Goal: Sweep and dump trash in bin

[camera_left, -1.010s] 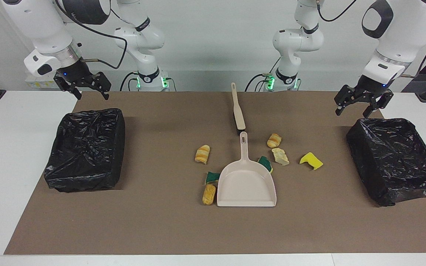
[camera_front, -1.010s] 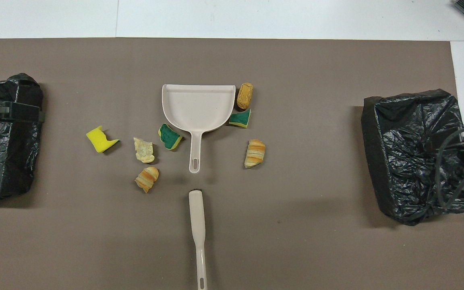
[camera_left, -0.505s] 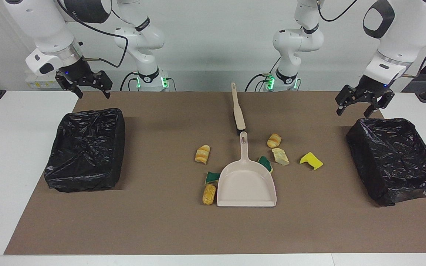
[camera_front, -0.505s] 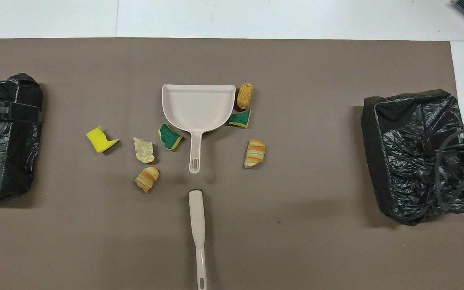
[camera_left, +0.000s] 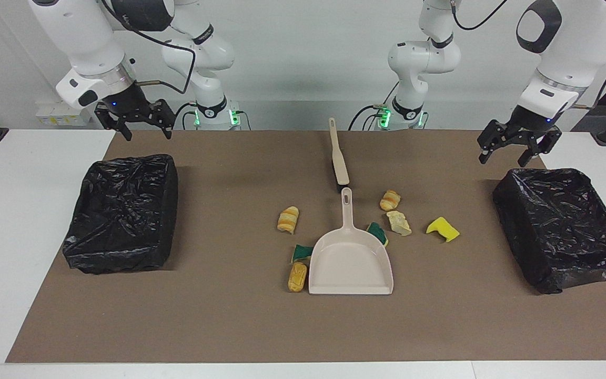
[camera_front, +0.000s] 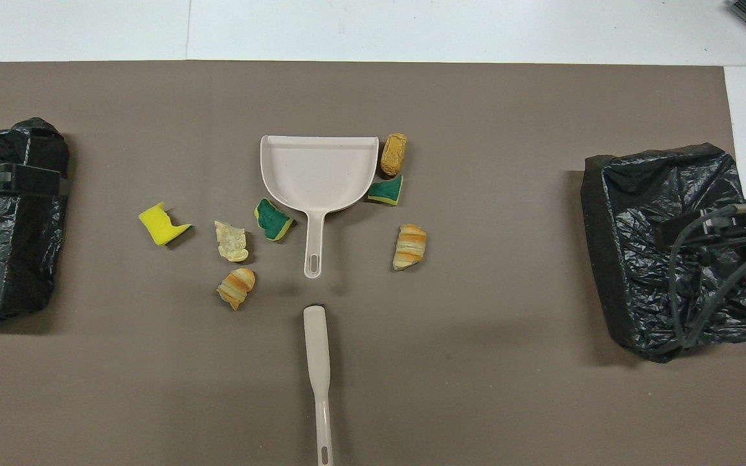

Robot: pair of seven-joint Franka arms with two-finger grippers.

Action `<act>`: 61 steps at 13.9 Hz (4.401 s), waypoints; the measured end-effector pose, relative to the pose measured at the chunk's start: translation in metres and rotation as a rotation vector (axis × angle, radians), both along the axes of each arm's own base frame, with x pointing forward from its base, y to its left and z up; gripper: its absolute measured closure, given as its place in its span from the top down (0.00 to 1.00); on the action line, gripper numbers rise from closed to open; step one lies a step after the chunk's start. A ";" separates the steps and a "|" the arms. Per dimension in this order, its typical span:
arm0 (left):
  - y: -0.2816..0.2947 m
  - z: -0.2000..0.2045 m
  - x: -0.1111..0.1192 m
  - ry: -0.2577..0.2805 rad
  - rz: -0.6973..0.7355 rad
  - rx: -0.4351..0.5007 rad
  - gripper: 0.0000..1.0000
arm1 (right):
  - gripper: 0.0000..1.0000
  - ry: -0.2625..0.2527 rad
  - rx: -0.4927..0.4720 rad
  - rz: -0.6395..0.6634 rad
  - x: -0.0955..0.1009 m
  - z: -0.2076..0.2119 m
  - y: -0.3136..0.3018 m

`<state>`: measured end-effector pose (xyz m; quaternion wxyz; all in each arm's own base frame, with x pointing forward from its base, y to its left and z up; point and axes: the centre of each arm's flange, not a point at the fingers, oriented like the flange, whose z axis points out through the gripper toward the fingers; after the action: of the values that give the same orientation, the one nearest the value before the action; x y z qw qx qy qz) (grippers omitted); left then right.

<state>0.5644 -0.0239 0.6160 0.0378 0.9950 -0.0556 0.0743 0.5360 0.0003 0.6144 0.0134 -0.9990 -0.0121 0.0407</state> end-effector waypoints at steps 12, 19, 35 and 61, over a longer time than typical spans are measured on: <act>-0.002 0.053 -0.016 0.026 0.021 0.010 1.00 | 1.00 0.061 0.000 0.043 0.019 -0.041 0.024; -0.015 0.053 -0.020 0.044 0.009 0.012 1.00 | 1.00 0.063 -0.002 0.099 0.054 -0.097 0.073; -0.240 -0.117 -0.202 0.191 -0.035 0.051 1.00 | 1.00 -0.008 0.127 0.058 0.068 -0.128 0.169; -0.285 -0.263 -0.263 0.258 0.056 0.135 0.26 | 1.00 -0.056 0.163 -0.009 0.044 -0.195 0.300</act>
<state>0.3013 -0.3093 0.3532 -0.0245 0.9977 -0.0273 -0.0573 0.5797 0.3004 0.4199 0.0943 -0.9954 -0.0114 0.0115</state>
